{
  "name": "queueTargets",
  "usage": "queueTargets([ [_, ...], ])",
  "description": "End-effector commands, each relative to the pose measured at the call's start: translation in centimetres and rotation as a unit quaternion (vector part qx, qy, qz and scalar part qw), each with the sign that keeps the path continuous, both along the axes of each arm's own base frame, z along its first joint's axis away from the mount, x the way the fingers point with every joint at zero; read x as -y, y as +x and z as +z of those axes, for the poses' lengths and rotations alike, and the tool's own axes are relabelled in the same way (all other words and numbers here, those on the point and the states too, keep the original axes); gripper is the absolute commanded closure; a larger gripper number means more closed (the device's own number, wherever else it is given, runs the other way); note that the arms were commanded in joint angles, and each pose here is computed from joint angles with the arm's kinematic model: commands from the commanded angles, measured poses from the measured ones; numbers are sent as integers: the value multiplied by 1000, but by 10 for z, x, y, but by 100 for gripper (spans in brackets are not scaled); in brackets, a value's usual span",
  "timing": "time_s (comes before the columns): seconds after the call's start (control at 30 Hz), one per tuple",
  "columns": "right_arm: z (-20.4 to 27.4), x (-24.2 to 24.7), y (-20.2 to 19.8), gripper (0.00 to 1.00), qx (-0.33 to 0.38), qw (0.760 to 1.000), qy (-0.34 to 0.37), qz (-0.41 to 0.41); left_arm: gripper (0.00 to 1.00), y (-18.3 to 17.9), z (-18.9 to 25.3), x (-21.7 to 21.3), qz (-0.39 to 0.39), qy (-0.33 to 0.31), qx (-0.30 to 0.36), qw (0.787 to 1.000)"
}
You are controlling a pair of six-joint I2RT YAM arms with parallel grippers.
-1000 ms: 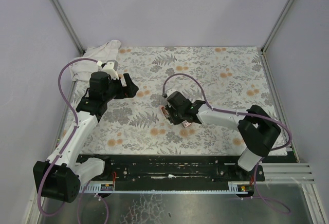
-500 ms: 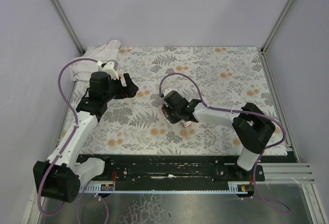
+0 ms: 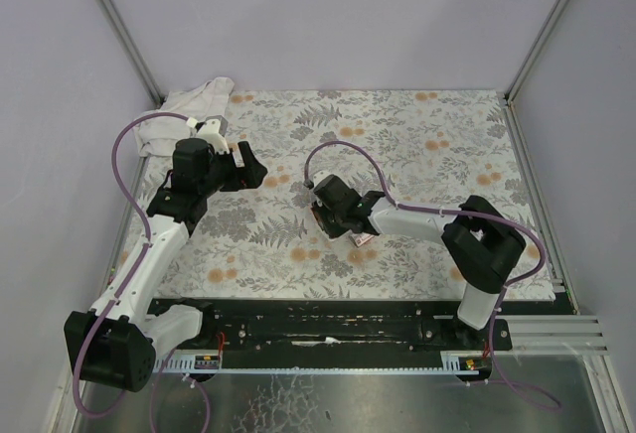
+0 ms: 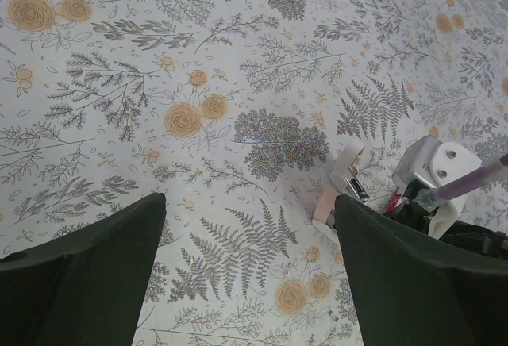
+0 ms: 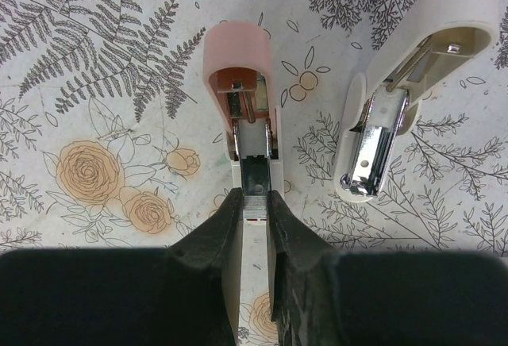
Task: Load the staples into the stapler
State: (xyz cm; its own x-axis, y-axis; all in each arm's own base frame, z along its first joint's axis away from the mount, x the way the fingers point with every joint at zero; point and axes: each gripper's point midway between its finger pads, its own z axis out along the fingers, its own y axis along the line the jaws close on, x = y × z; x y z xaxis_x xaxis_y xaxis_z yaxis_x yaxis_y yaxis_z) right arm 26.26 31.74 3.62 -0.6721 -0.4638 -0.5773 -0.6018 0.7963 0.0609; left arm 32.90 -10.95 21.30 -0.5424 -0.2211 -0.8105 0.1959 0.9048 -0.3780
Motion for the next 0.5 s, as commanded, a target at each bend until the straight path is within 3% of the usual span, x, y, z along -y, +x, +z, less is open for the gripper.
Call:
queueTargets([
  [0.0, 14, -13, 12, 82, 28, 1000, 9, 3, 14, 7, 5, -1, 3, -7, 15, 1000],
  [0.47, 10, -9, 13, 82, 34, 999, -4, 13, 14, 7, 4, -1, 1, -9, 14, 1000],
])
